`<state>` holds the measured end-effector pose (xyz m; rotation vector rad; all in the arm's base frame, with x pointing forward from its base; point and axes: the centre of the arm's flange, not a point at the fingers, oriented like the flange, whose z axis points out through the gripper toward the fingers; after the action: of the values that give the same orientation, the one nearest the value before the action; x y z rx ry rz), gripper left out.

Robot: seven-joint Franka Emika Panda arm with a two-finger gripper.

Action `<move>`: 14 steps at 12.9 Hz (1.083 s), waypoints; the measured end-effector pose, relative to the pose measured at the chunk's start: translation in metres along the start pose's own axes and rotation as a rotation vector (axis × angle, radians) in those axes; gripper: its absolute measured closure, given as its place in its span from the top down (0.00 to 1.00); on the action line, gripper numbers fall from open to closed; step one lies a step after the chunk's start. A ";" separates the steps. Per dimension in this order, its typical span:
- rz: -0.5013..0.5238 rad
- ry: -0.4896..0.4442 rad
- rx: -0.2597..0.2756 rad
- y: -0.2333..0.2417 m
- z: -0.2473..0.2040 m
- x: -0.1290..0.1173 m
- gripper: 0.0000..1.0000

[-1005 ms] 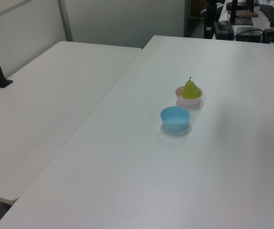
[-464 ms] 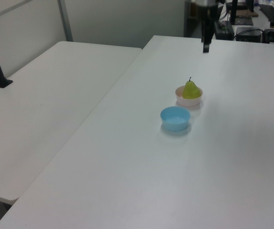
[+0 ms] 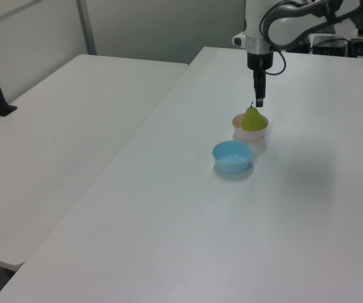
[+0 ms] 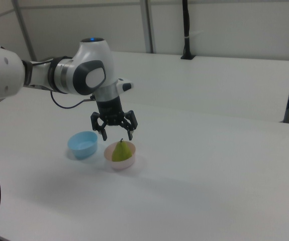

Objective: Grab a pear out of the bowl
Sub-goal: 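Lower the open gripper around the pear and close on it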

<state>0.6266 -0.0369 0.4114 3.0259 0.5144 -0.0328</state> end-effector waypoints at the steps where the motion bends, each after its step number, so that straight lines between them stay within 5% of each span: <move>1: 0.001 0.005 -0.003 0.000 0.007 0.002 1.00; 10: -0.001 -0.017 -0.002 -0.003 0.063 0.016 0.94; 13: 0.019 -0.018 -0.006 -0.009 0.064 0.019 0.60; 14: 0.032 -0.019 -0.006 -0.009 0.064 0.019 0.60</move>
<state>0.6406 -0.0268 0.3463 3.0237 0.4638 -0.0577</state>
